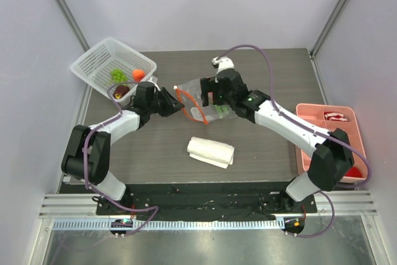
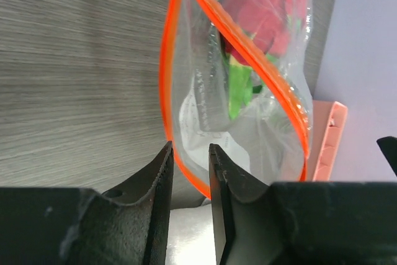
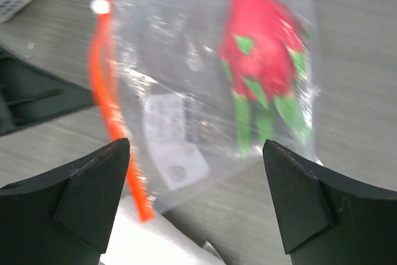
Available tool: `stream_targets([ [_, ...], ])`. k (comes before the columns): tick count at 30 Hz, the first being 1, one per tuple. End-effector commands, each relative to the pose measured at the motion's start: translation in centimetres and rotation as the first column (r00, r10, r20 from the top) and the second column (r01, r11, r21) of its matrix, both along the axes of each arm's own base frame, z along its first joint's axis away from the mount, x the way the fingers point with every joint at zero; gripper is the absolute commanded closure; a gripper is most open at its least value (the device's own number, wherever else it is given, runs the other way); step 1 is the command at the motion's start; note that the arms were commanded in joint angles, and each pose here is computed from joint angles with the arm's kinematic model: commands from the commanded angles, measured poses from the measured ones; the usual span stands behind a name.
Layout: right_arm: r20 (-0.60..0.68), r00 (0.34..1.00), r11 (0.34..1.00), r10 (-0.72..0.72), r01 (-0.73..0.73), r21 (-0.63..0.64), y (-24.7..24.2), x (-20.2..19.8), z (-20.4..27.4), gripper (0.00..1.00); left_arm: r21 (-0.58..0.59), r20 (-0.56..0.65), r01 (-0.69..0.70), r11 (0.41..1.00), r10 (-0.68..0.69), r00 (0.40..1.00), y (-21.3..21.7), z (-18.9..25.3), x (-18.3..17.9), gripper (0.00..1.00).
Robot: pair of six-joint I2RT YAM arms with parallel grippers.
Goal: Open the zip-top bag and remove the fake food
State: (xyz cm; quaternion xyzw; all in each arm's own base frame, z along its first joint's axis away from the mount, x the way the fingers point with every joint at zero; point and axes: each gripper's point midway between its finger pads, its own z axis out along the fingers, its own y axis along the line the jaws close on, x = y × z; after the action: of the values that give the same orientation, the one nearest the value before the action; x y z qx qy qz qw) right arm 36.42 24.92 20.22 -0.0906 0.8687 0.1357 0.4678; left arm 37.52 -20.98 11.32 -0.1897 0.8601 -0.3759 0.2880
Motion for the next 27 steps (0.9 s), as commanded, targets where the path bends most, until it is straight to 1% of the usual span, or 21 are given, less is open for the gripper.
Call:
stream_targets([
  [1, 0.059, 0.987, 0.982, 0.15, -0.142, -0.122, 4.2, 0.7, 1.1, 0.06, -0.149, 0.081, 0.038, 0.988, -0.026, 0.996, -1.7, 2.3, 0.6, 0.71],
  [2, 0.043, 0.986, 0.974, 0.16, -0.15, -0.172, 4.4, 0.8, 0.4, 0.09, -0.16, 0.068, 0.032, 0.987, -0.021, 0.997, -1.7, 2.0, 0.4, 0.7],
  [3, 0.042, 0.982, 0.966, 0.182, -0.17, -0.196, 6.0, 0.9, 0.2, 0.11, -0.164, 0.067, 0.032, 0.986, -0.021, 0.998, -1.7, 2.0, 0.3, 0.7],
  [4, 0.024, 0.982, 0.957, 0.189, -0.179, -0.229, 6.3, 0.8, -0.4, 0.16, -0.162, 0.061, 0.032, 0.986, -0.023, 0.998, -1.7, 1.7, 0.0, 0.7],
  [5, 0.025, 0.983, 0.953, 0.182, -0.17, -0.252, 6.7, 1.2, -0.7, 0.17, -0.163, 0.066, 0.03, 0.986, -0.019, 0.998, -1.6, 1.8, 0.0, 0.7],
  [8, 0.026, 0.98, 0.946, 0.195, -0.181, -0.267, 8.0, 0.8, -1.2, 0.21, -0.169, 0.073, 0.022, 0.985, -0.01, 0.997, -1.4, 2.0, -0.2, 0.69],
  [9, 0.011, 0.981, 0.941, 0.196, -0.185, -0.282, 8.4, 0.8, -2.1, 0.26, -0.173, 0.072, 0.023, 0.985, -0.011, 0.997, -1.5, 2.0, -0.3, 0.69],
  [13, 0.014, 0.99, 0.934, 0.141, -0.128, -0.333, 8.1, 1.5, -3.1, 0.35, -0.194, 0.073, 0.033, 0.98, -0.019, 0.997, -1.7, 2.2, -0.4, 0.68],
  [14, 0.032, 0.994, 0.931, 0.107, -0.089, -0.354, 7.5, 1.8, -3.0, 0.37, -0.208, 0.079, 0.035, 0.977, -0.018, 0.997, -1.9, 2.4, -0.3, 0.69],
  [15, 0.031, 0.995, 0.926, 0.095, -0.076, -0.369, 7.4, 2.0, -3.4, 0.45, -0.22, 0.079, 0.045, 0.974, -0.029, 0.996, -2.1, 2.5, -0.5, 0.68],
  [16, 0.038, 0.996, 0.924, 0.085, -0.065, -0.376, 7.3, 2.2, -3.3, 0.49, -0.227, 0.078, 0.044, 0.973, -0.027, 0.997, -2.2, 2.5, -0.4, 0.68],
  [17, 0.054, 0.997, 0.92, 0.058, -0.032, -0.391, 6.9, 2.5, -3.1, 0.55, -0.241, 0.087, 0.045, 0.97, -0.024, 0.996, -2.3, 2.9, -0.3, 0.68],
  [18, 0.053, 0.998, 0.916, 0.045, -0.02, -0.401, 6.7, 2.7, -3.4, 0.71, -0.247, 0.084, 0.042, 0.968, -0.022, 0.996, -2.3, 2.9, -0.2, 0.68],
  [20, 0.057, 0.998, 0.918, 0.038, -0.012, -0.396, 6.8, 2.8, -3.0, 0.83, -0.274, 0.099, 0.053, 0.96, -0.027, 0.995, -2.6, 3.5, 0.2, 0.68],
  [21, 0.055, 0.997, 0.923, 0.045, -0.021, -0.384, 7.1, 2.7, -2.8, 0.89, -0.306, 0.092, 0.051, 0.951, -0.024, 0.996, -2.9, 3.9, 0.3, 0.68],
  [22, 0.056, 0.997, 0.925, 0.057, -0.031, -0.38, 7.5, 2.4, -2.6, 0.91, -0.33, 0.082, 0.064, 0.942, -0.038, 0.996, -3.3, 3.7, 0.3, 0.68],
  [23, 0.057, 0.997, 0.927, 0.06, -0.034, -0.373, 7.7, 2.3, -2.4, 0.96, -0.355, 0.081, 0.064, 0.933, -0.037, 0.996, -3.5, 4.0, 0.5, 0.68],
  [24, 0.051, 0.996, 0.933, 0.067, -0.044, -0.358, 8.0, 2.1, -2.4, 0.98, -0.387, 0.09, 0.068, 0.92, -0.036, 0.995, -3.9, 4.9, 1.0, 0.69],
  [25, 0.049, 0.996, 0.937, 0.073, -0.051, -0.346, 8.3, 1.9, -2.2, 0.99, -0.398, 0.069, 0.061, 0.916, -0.037, 0.997, -4.1, 4.3, 1.4, 0.7],
  [27, 0.038, 0.997, 0.95, 0.072, -0.057, -0.306, 8.8, 1.6, -2.1, 0.99, -0.425, 0.071, 0.062, 0.903, -0.034, 0.997, -4.4, 4.6, 2.0, 0.73],
])
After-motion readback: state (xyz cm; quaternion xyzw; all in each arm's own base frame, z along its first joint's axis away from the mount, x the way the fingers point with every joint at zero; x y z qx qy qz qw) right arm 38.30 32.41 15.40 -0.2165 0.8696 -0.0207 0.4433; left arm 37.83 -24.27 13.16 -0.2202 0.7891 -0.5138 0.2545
